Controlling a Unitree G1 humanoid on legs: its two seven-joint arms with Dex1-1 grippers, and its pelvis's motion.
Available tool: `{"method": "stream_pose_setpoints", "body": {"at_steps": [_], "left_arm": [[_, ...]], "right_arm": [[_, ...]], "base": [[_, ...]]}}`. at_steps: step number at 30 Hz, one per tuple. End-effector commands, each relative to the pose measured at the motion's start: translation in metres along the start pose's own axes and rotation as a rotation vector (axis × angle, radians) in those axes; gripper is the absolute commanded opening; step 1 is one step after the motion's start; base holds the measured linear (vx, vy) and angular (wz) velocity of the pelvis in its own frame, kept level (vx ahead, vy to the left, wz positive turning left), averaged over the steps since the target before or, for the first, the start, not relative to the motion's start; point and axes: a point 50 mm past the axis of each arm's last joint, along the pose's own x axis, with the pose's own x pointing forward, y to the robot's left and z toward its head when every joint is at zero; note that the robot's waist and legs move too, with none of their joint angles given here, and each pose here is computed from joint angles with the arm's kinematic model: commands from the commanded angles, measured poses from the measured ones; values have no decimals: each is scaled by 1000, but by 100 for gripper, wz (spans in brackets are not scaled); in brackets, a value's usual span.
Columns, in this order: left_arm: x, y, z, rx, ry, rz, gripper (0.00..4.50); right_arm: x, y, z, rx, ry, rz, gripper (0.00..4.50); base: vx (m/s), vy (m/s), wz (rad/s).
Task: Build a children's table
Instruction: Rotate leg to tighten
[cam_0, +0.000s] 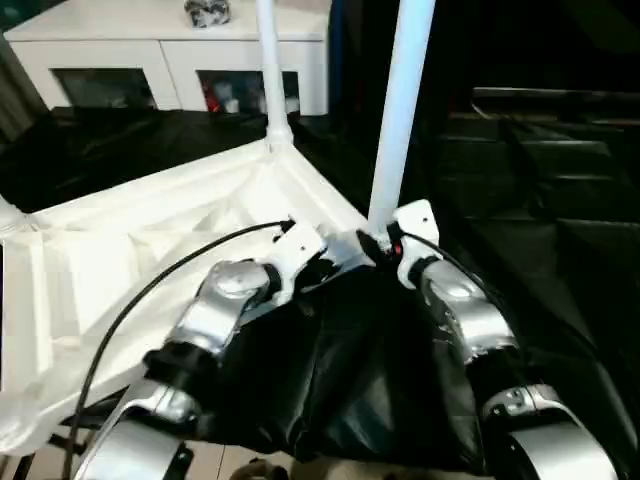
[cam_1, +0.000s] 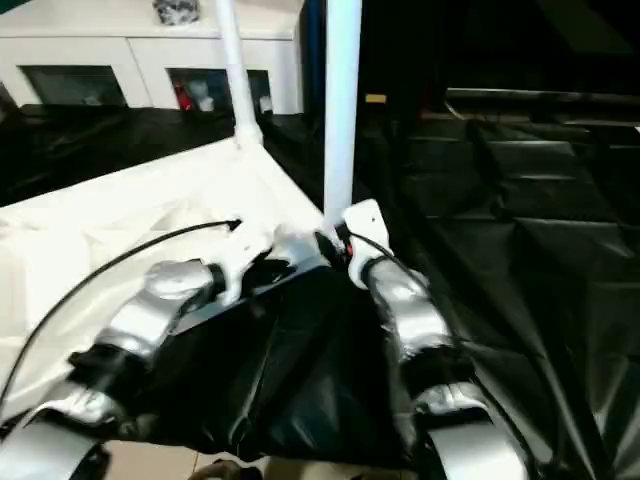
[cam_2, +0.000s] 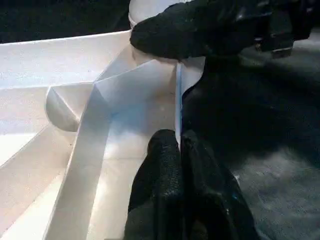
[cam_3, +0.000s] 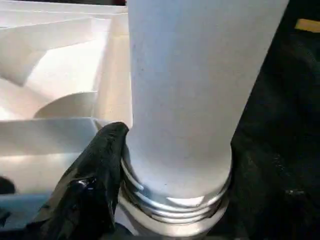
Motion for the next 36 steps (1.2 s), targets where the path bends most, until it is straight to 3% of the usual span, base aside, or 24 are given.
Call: {"method": "stream_pose_setpoints", "body": {"at_steps": [1, 2, 5, 10, 14, 21, 23, 31, 33, 36], "left_arm": [[12, -7, 36, 63, -133, -9, 0], [11, -8, 35, 78, -132, -22, 0], [9, -9, 33, 95, -134, -46, 0], [-8, -9, 25, 130, -159, -162, 0], [-15, -7, 22, 145, -159, -193, 0], [-36, 0, 16, 132, -178, -280, 0], [-49, 5, 12, 144, -171, -311, 0], [-71, 11, 4, 171, -136, -376, 0], [-74, 11, 2, 174, -127, -387, 0], [-77, 12, 1, 174, -123, -393, 0]], "right_arm": [[9, 36, 3, 9, -25, 146, 273], [9, 35, 4, 36, -39, 146, 328], [8, 32, 6, 50, -55, 147, 345], [-1, 19, 5, -97, -73, 240, 345], [-6, 13, 6, -100, -84, 291, 345], [-31, 8, 1, -201, -68, 620, 345], [-46, 6, -3, -251, -30, 788, 345], [-71, 9, 0, -272, 10, 1051, 345], [-72, 10, 0, -270, 19, 1073, 313], [-74, 11, 1, -266, 21, 1086, 308]], "base": [[0, 0, 0], [0, 0, 0], [0, 0, 0], [0, 0, 0], [0, 0, 0], [0, 0, 0], [0, 0, 0], [0, 0, 0], [0, 0, 0], [0, 0, 0]]}}
